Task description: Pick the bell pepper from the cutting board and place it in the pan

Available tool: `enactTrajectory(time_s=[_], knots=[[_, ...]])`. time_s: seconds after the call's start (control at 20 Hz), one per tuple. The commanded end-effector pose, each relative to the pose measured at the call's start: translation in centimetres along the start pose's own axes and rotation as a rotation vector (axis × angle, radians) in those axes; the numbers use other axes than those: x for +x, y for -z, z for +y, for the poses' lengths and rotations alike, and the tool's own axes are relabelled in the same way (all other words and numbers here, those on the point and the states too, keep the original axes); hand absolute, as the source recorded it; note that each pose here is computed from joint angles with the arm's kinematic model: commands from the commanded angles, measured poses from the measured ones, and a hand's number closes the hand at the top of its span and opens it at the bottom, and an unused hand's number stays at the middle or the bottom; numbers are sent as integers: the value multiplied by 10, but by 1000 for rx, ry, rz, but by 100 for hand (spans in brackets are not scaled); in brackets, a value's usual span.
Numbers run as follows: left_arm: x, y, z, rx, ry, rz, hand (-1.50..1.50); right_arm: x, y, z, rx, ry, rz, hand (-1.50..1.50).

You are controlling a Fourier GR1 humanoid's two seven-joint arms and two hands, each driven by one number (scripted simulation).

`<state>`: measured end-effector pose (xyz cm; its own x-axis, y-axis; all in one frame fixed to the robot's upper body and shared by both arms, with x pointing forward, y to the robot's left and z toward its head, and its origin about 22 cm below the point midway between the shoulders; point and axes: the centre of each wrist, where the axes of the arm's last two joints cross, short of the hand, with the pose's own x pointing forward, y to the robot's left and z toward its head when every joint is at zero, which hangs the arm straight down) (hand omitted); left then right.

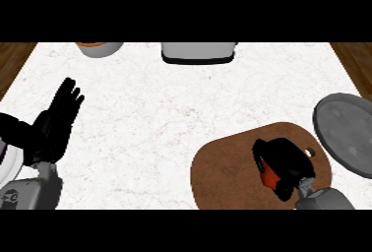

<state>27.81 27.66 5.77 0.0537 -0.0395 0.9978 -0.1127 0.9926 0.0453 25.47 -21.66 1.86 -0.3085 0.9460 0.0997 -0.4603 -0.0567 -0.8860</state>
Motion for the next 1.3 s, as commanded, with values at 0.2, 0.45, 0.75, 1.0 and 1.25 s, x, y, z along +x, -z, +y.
enactTrajectory(time_s=[0.2,0.45,0.75,1.0,1.25], knots=[[-1,-7,0,9,-1,11,0,-4,-108,-1,-259,21,-28,150],[-17,-18,10,12,3,31,0,3,-151,-44,-565,-70,-13,150],[11,-9,4,-7,-1,-1,0,25,-209,-68,-709,-63,25,150],[-10,-5,-5,-9,-6,3,0,-1,-209,-80,-731,5,64,150],[5,4,-13,-6,-8,9,0,-40,-190,-88,-796,102,152,150]])
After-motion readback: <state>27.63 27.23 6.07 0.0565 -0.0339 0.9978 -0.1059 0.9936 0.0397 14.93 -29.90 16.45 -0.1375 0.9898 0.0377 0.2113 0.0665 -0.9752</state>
